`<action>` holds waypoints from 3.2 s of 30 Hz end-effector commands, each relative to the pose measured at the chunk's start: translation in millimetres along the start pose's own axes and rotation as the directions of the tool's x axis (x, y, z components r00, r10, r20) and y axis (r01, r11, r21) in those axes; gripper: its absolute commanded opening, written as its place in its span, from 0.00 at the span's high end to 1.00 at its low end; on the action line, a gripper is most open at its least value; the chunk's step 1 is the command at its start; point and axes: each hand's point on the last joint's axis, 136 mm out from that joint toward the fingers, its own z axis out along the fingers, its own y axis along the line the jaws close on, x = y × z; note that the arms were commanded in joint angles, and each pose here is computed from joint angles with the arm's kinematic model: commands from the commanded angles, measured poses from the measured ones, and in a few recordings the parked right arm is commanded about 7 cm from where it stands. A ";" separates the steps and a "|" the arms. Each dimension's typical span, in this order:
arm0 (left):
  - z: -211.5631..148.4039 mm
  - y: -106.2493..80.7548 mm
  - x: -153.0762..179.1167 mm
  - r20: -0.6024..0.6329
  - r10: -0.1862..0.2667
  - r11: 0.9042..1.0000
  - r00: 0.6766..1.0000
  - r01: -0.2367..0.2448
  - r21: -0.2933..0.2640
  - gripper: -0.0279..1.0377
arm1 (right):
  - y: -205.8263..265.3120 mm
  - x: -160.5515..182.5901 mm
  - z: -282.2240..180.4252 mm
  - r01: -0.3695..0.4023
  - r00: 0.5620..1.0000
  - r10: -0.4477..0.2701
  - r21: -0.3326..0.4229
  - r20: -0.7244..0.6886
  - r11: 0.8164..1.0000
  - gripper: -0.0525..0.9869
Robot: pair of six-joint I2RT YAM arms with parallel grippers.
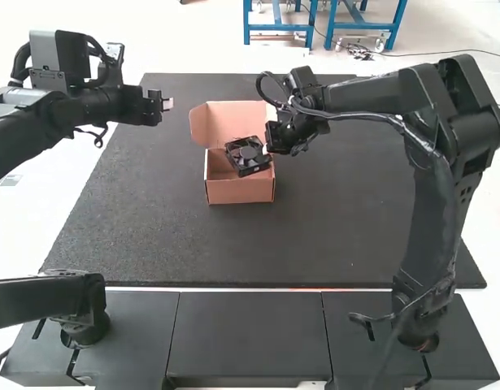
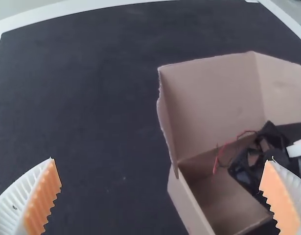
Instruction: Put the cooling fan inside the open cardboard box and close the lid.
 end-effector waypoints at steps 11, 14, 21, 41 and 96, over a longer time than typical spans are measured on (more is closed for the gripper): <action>-21.9 -2.3 -5.5 0.053 0.007 1.000 0.999 -0.007 -0.012 0.07 | 25.4 -4.4 26.2 0.050 0.999 -0.051 -0.045 -0.014 0.998 0.97; -22.4 -2.4 -3.4 0.051 0.008 1.000 0.999 -0.008 -0.012 0.07 | 24.4 -6.1 28.8 0.052 0.999 -0.052 -0.044 -0.014 0.998 0.97; -22.4 -2.4 -3.1 0.050 0.008 1.000 0.999 -0.008 -0.012 0.07 | 22.9 -11.9 33.8 0.057 0.998 -0.057 -0.042 -0.007 0.997 0.97; -23.5 -3.0 3.2 0.032 0.003 1.000 0.999 -0.002 -0.010 0.07 | 5.4 -26.0 42.9 0.053 0.998 -0.054 0.007 0.017 0.999 0.75; 33.4 -15.6 8.4 0.079 -0.081 0.990 0.994 0.072 0.118 0.07 | -59.4 -76.9 -50.5 0.098 0.974 -0.137 0.210 0.180 0.973 0.22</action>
